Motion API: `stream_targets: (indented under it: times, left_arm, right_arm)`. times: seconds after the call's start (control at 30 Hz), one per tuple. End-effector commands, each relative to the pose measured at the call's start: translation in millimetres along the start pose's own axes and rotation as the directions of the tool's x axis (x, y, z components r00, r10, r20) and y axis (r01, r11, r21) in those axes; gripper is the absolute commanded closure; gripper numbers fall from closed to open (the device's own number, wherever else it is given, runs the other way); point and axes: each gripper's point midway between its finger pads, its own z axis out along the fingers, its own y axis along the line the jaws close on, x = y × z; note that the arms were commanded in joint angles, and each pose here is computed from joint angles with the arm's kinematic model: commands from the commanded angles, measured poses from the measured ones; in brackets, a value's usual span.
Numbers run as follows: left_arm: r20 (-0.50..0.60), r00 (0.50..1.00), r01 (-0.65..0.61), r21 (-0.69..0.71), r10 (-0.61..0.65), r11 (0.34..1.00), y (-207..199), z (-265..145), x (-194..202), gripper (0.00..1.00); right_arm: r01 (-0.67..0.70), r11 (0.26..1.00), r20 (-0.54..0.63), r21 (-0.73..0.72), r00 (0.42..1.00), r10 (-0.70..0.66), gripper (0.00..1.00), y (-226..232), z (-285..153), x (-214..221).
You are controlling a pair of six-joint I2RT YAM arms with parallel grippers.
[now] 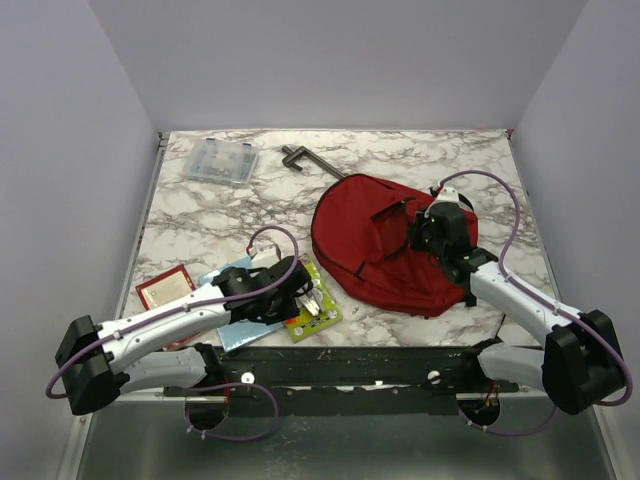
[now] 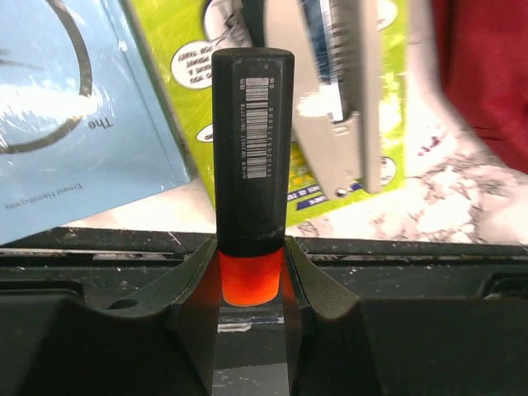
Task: Pack the student bag
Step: Pick up the stationery from the center of the board, then place the stationery in the student bag.
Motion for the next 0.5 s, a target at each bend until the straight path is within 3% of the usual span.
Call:
stream_targets:
  times: [0.0,0.1,0.23,0.33,0.47]
  left_arm:
    - [0.168,0.979,-0.128,0.071,0.115,0.989,-14.5,-36.5,-38.5,0.76]
    - [0.281,0.943,-0.236,0.195,0.177,0.952,-51.4,-57.6,-62.7,0.76]
    - [0.373,0.900,-0.372,0.392,0.224,0.841,-119.2,-75.0,-86.2,0.76]
    - [0.363,0.901,-0.392,0.451,0.237,0.802,-156.5,-66.9,-100.0,0.79]
    - [0.345,0.876,-0.480,0.555,0.338,0.679,-213.9,-57.9,-97.6,0.82]
  right_arm:
    - [-0.007,0.998,-0.011,-0.055,1.000,0.006,0.99,10.4,1.5,1.7]
    - [-0.002,0.999,0.000,-0.040,1.000,0.002,0.99,8.1,-1.0,-3.6]
    - [0.020,0.999,-0.009,-0.049,1.000,-0.020,0.99,11.1,-4.7,-9.1]
    - [0.029,0.999,-0.022,-0.016,0.999,-0.030,0.99,5.7,-5.1,-10.1]
    - [0.025,0.999,0.004,-0.039,1.000,-0.025,0.99,9.2,-7.1,-14.3]
